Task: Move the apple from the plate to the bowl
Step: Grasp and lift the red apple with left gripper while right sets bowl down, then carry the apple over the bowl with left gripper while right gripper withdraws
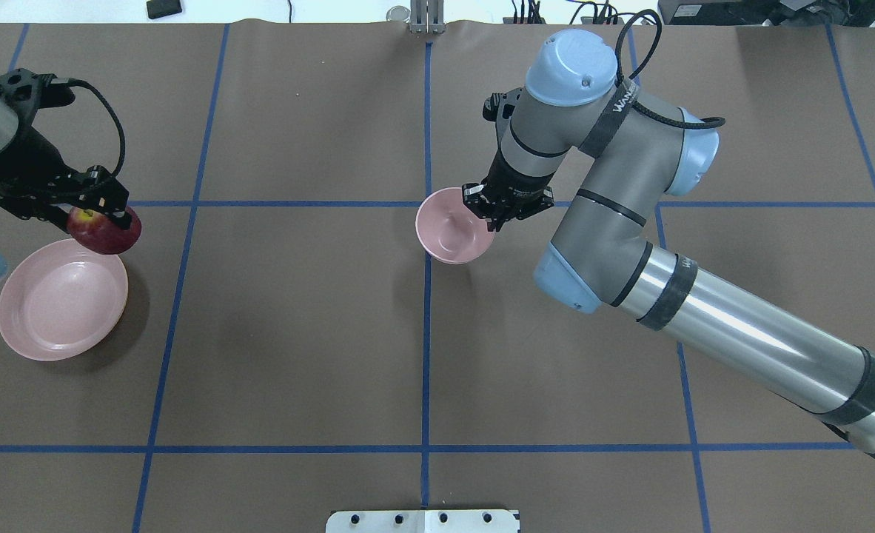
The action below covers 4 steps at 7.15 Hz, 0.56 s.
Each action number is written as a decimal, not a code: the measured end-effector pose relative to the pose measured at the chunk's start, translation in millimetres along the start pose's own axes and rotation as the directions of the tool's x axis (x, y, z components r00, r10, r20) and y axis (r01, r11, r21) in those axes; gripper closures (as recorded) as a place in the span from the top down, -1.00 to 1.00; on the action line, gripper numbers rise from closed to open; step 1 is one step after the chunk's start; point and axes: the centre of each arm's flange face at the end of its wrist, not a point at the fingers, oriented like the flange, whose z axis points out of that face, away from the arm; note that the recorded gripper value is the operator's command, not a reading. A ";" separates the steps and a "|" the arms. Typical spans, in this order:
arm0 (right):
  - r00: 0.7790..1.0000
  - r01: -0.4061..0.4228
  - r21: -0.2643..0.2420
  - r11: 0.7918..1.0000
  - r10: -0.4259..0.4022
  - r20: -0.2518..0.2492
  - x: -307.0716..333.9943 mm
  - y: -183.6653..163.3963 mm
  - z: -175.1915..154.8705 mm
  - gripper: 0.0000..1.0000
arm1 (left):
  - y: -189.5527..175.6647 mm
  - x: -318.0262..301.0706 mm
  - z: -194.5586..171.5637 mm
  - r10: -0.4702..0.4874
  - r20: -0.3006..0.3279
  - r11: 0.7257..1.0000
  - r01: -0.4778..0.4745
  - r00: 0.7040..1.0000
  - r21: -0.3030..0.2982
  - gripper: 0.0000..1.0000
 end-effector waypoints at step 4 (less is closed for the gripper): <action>1.000 0.015 0.015 1.000 -0.015 0.017 -17.3 -18.7 11.6 -1.00 | -4.1 20.8 -5.2 -0.017 -0.014 1.000 0.017 1.000 0.007 -1.00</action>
